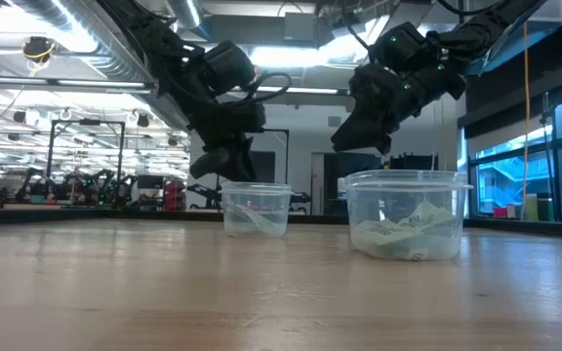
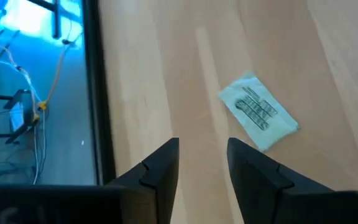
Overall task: Pick and place Stevia / Truvia into bins
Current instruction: Put the green stevia packet into the top transparent container
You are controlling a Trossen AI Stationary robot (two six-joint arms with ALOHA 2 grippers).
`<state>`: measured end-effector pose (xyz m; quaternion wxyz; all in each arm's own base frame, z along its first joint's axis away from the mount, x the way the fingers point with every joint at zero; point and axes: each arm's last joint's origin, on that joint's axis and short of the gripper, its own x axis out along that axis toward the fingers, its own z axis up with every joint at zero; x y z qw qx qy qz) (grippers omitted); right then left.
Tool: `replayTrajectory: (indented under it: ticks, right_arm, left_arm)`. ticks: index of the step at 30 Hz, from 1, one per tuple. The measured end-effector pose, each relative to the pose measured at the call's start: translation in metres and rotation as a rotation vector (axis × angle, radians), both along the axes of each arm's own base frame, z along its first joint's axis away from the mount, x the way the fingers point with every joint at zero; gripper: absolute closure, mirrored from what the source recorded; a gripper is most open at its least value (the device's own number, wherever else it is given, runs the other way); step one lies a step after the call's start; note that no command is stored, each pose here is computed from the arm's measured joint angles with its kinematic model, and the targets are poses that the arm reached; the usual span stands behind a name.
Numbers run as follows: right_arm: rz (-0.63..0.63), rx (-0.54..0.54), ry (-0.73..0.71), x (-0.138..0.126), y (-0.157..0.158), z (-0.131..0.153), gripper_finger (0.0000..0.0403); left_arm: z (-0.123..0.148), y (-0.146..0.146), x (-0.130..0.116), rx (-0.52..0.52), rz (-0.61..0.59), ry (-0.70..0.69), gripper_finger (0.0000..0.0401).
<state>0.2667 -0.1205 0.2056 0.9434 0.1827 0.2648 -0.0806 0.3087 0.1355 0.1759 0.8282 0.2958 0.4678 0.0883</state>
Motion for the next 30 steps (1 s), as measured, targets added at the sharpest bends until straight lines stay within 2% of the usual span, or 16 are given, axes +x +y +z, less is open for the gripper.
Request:
replayTrajectory:
  ticks: [4, 14, 20, 30]
  right_arm:
    - [0.014, -0.023, 0.001, 0.0001, 0.0, 0.0, 0.0287]
    - [0.015, -0.025, -0.002, 0.0003, -0.0001, 0.0003, 0.0287]
    - [0.012, -0.028, -0.016, 0.001, -0.0005, 0.0015, 0.0287]
    - [-0.001, -0.016, -0.053, 0.0027, -0.0012, 0.0046, 0.0287]
  left_arm:
    - [-0.0002, -0.0014, 0.0003, -0.031, 0.058, -0.024, 0.0273]
    - [0.0017, 0.0025, -0.0009, 0.065, 0.174, -0.015, 0.0264]
    - [0.0022, 0.0037, -0.002, 0.134, 0.186, 0.026, 0.0262]
    - [0.0021, 0.0011, -0.0007, 0.121, 0.183, 0.014, 0.0262]
